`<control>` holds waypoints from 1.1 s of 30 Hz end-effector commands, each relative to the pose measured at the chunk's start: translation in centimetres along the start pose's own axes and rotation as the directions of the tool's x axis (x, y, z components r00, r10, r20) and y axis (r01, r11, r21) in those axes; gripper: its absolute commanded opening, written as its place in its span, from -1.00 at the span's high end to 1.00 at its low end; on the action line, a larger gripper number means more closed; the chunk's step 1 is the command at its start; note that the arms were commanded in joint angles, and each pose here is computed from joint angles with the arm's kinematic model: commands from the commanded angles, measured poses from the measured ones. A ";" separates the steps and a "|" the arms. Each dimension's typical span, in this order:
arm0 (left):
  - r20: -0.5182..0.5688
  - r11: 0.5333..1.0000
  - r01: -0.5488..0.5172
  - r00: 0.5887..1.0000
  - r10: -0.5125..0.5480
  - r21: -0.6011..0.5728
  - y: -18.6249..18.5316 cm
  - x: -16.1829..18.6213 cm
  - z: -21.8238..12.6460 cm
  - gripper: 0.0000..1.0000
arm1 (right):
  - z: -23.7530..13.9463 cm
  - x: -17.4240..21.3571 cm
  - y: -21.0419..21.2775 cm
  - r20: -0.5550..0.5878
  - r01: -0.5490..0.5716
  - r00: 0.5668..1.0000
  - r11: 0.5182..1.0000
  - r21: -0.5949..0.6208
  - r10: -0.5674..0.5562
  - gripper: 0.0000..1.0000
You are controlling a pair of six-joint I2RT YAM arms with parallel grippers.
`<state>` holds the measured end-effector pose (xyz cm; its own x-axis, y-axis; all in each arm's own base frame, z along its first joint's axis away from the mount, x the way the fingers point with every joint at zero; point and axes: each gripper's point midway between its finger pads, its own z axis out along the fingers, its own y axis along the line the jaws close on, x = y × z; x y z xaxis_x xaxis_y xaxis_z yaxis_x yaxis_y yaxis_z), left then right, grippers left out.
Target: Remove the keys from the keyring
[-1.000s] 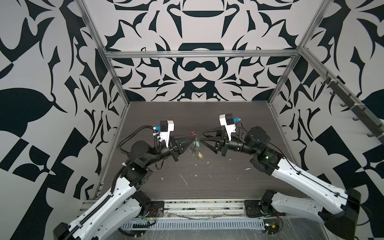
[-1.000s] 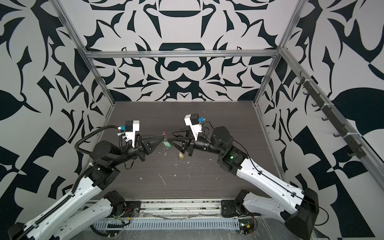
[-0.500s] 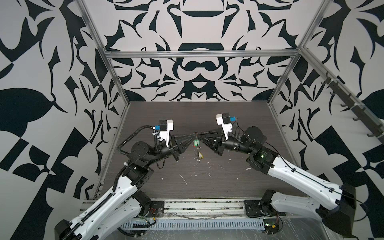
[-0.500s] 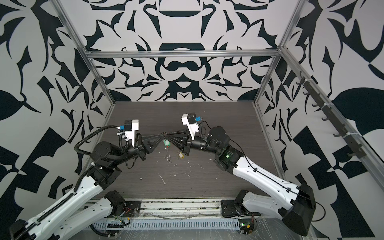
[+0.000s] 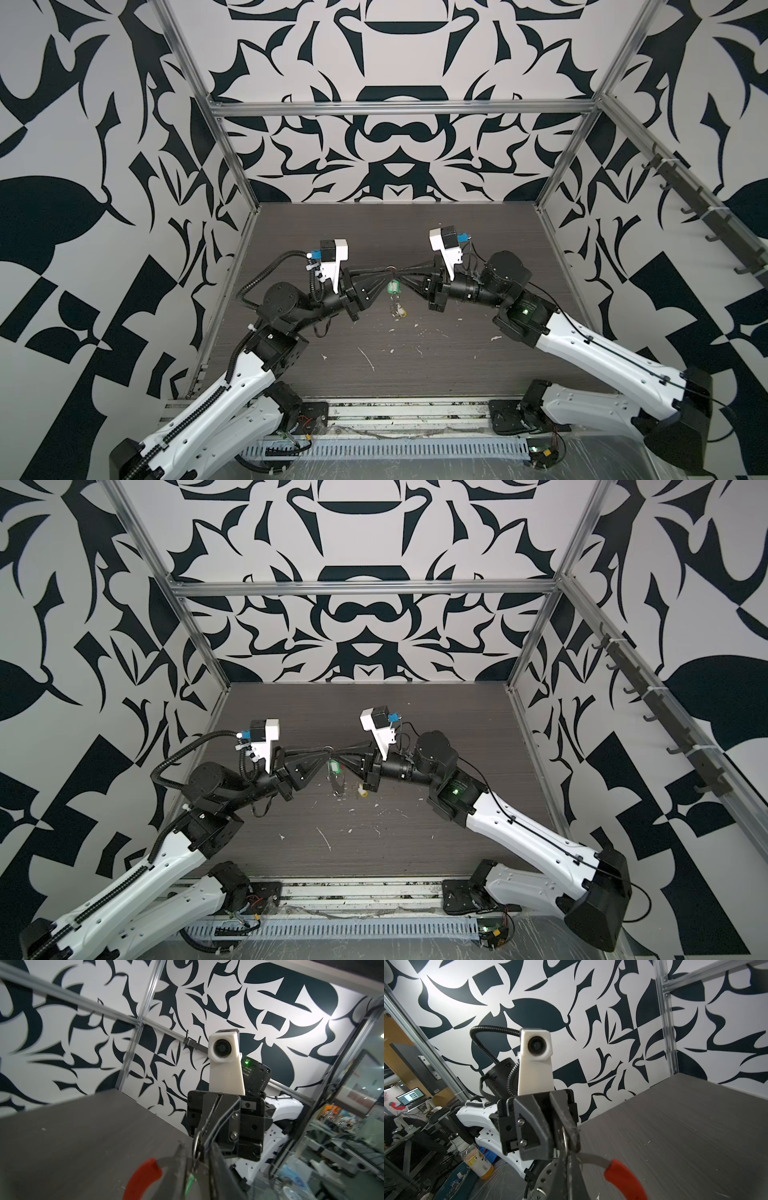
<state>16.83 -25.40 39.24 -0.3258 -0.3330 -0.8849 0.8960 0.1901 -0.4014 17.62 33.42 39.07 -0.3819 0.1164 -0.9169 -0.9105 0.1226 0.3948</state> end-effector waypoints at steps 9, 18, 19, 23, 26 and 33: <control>-0.198 0.999 -0.031 0.980 0.029 -0.011 -2.1 1.2 -1.5 0.14 | -2.3 0.7 3.4 -0.282 0.124 0.950 0.991 -0.059 -0.136 1.00; -0.406 0.999 0.045 0.913 -0.039 0.004 -2.8 2.7 -1.0 0.26 | -2.6 1.5 3.4 -0.439 0.132 0.886 0.989 -0.066 -0.148 1.00; -0.412 0.999 0.044 0.910 -0.038 0.004 -2.8 2.7 -0.9 0.27 | -2.6 1.6 3.3 -0.448 0.130 0.882 0.989 -0.065 -0.146 1.00; -0.450 0.999 0.053 0.892 -0.047 0.001 -2.9 2.9 -0.8 0.39 | -2.5 1.5 3.1 -0.470 0.129 0.872 0.990 -0.052 -0.139 1.00; -0.479 0.998 0.068 0.876 -0.059 0.001 -2.8 3.3 -0.7 0.44 | -2.5 1.4 3.1 -0.477 0.131 0.868 0.990 -0.051 -0.139 1.00; -0.495 0.997 0.072 0.867 -0.061 0.004 -3.0 3.3 -0.6 0.50 | -2.2 1.4 2.6 -0.484 0.134 0.865 0.990 -0.034 -0.134 1.00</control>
<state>13.77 -26.64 36.75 -0.4985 0.1351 -0.8563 0.8613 0.1890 -0.4716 14.34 31.84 36.55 -0.3332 -0.4294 -0.8394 -0.9421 0.1171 0.3141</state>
